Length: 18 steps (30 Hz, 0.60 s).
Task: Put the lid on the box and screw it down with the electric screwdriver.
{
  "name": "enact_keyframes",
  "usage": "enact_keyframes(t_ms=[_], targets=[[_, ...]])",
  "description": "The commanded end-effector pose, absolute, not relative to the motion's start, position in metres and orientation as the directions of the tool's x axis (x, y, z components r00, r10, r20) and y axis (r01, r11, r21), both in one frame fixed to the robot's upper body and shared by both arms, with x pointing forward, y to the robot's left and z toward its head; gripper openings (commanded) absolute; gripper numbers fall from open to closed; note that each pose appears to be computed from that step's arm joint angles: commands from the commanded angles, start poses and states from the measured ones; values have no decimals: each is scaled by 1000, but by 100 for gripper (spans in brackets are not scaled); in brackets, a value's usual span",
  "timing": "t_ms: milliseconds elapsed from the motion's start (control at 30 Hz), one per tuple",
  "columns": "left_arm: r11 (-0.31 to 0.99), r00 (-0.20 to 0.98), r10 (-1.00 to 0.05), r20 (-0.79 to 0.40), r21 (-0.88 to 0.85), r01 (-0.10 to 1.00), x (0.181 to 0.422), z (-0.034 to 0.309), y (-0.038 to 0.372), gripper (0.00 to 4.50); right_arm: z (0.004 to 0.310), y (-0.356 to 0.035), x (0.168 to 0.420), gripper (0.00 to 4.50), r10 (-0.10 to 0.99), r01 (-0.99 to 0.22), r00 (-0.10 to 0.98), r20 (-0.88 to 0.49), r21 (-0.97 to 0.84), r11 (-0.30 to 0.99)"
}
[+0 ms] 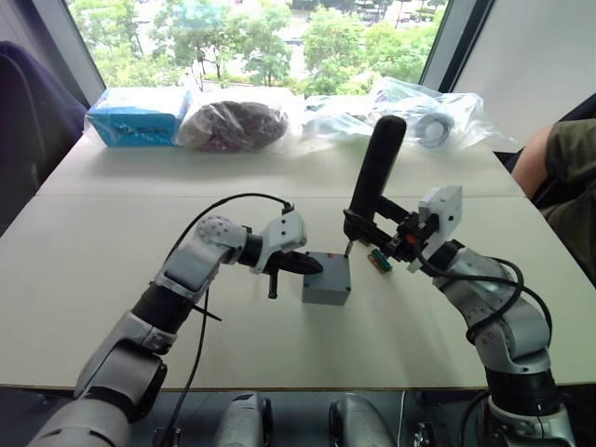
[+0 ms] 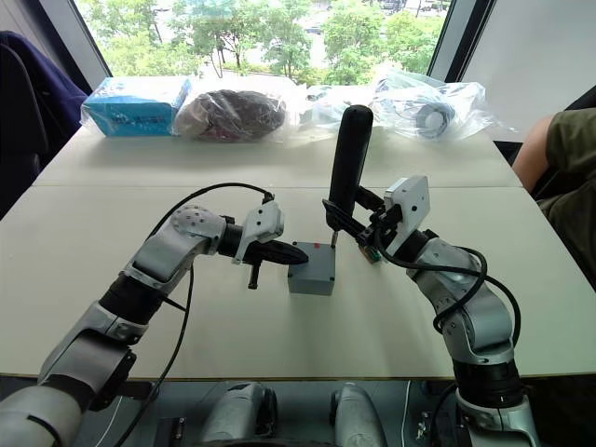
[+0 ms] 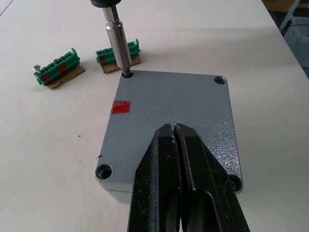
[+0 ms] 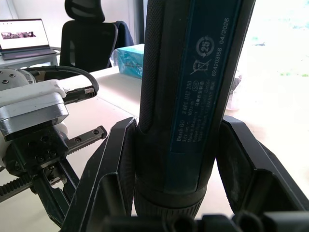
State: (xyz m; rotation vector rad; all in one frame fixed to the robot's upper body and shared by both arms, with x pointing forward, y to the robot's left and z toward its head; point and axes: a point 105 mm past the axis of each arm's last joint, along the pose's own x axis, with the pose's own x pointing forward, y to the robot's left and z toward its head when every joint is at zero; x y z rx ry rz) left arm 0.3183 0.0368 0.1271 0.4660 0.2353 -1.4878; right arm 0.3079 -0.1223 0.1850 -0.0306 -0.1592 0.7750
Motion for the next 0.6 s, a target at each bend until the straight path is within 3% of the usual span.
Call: enact_keyframes(t_ms=[33,233,600], targets=[[15,79,-884,-460,142,990,317,117,38,0,128,-120,306,184,708,-708,704,-54,27,706],[12,78,-881,-466,144,989,317,115,38,0,116,-126,313,184,673,-670,735,-79,66,739],[14,82,-880,-468,147,989,317,115,38,0,120,-122,315,184,684,-682,727,-61,57,729]])
